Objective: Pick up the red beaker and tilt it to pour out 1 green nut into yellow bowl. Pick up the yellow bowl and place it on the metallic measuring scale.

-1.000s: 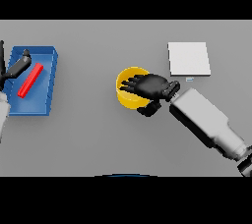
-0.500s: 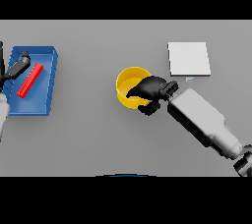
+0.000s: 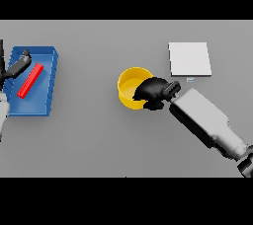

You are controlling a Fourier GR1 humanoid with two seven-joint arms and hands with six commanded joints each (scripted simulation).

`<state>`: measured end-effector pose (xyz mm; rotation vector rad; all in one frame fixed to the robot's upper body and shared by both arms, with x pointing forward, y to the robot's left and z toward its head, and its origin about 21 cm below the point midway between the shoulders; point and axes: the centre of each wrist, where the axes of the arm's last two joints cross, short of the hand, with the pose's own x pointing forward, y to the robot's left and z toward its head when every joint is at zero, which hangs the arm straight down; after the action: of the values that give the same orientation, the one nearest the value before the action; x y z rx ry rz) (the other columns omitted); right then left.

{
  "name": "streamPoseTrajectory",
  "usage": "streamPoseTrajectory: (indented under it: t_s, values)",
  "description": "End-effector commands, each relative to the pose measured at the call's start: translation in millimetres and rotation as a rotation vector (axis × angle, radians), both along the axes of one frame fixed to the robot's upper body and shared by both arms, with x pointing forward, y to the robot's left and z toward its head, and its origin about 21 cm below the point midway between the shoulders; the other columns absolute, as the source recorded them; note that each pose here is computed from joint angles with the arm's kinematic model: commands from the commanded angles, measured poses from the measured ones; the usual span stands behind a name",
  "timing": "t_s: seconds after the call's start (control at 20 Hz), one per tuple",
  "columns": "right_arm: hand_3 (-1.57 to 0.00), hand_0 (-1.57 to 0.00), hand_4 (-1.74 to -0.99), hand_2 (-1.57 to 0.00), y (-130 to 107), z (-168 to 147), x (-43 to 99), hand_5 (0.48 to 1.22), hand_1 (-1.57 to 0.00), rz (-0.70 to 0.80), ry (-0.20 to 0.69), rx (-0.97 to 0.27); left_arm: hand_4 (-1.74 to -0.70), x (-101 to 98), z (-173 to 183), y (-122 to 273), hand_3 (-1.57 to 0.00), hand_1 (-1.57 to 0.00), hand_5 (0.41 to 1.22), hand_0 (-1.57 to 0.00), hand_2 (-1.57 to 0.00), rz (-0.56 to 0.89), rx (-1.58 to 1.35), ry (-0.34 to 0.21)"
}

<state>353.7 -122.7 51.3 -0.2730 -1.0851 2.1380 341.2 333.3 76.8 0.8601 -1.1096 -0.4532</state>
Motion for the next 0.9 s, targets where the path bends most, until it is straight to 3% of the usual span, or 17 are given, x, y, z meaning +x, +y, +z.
streamPoseTrajectory:
  t_s: [0.0, 0.2, 0.55, 0.75, 0.85]
  values:
    - [-1.37, -1.47, -1.702, -1.28, -0.6, -0.4, -0.4, 1.195, -1.47, -0.009, 0.003, 0.005, -0.74, -0.4, 1.1, 2.4, 0.00, 0.00, 0.689, 0.00, 0.00, 0.003, 0.005, 0.003]
    - [-1.40, -1.53, -1.725, -1.31, -2.0, 7.7, 1.6, 1.210, -1.53, 0.009, -0.016, 0.029, -0.73, -1.4, 0.9, 1.1, 0.00, 0.00, 0.685, 0.00, 0.00, -0.007, 0.004, 0.000]
    - [-1.24, -1.56, -1.738, -1.42, -12.0, 49.5, 3.5, 1.219, -1.56, -0.033, -0.074, 0.040, -0.73, -0.1, 3.7, 2.9, 0.00, 0.00, 0.697, 0.00, 0.00, -0.007, 0.004, -0.003]
    - [-1.27, -1.57, -1.740, -1.44, -21.0, 68.6, 8.5, 1.220, -1.57, -0.075, -0.135, 0.062, -0.74, 4.2, 0.8, 2.4, 0.00, 0.00, 0.697, 0.00, 0.00, 0.001, 0.004, -0.008]
    - [-1.38, -1.57, -1.740, -1.44, -32.0, 72.2, 13.4, 1.220, -1.57, -0.098, -0.142, 0.075, -0.75, 4.9, 6.8, 4.6, 0.00, 0.00, 0.697, 0.00, 0.00, -0.003, -0.001, -0.028]
